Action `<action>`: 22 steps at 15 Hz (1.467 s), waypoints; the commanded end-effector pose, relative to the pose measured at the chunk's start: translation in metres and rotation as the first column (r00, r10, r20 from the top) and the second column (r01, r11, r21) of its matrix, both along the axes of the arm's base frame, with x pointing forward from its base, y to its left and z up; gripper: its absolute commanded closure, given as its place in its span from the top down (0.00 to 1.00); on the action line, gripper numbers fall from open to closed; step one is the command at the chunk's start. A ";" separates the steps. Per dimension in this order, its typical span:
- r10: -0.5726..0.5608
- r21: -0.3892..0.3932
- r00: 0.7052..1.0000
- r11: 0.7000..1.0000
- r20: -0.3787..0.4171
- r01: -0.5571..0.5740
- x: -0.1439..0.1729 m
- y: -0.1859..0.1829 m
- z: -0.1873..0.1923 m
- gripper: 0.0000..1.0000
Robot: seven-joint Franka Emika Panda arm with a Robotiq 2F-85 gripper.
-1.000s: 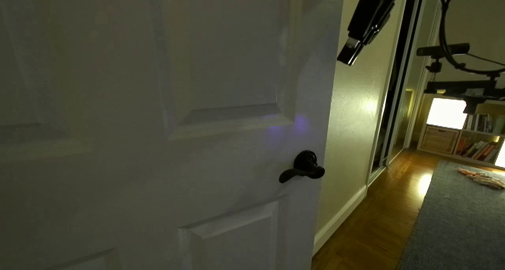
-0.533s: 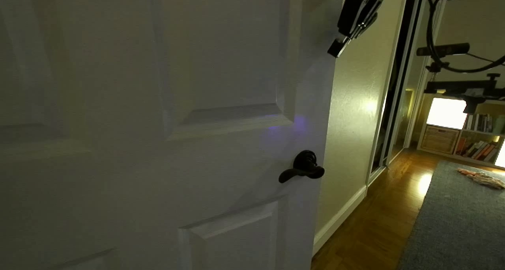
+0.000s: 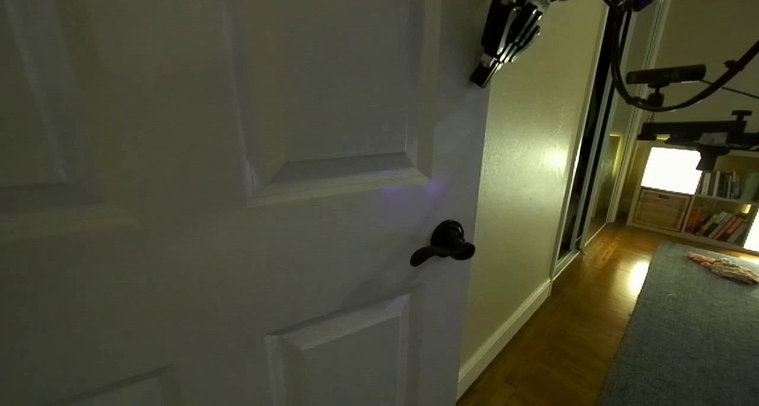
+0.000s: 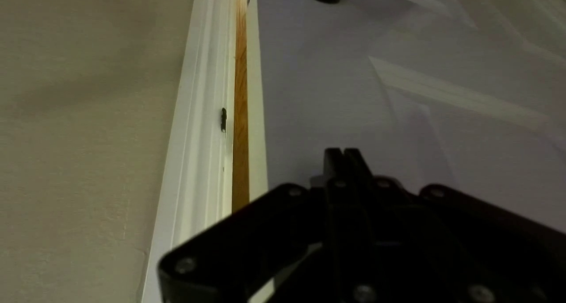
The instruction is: Close the door
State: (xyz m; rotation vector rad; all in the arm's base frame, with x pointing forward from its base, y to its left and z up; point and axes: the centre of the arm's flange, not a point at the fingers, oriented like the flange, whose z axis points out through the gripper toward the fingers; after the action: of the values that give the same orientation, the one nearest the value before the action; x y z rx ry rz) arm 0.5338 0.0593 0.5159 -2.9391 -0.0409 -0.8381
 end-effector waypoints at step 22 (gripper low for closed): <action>0.105 -0.066 0.988 0.993 0.111 -0.098 0.200 0.020 -0.008 0.06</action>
State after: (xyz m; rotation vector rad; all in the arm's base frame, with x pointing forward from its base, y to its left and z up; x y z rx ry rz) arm 0.7079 0.0740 0.5041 -2.9047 -0.1665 -0.9822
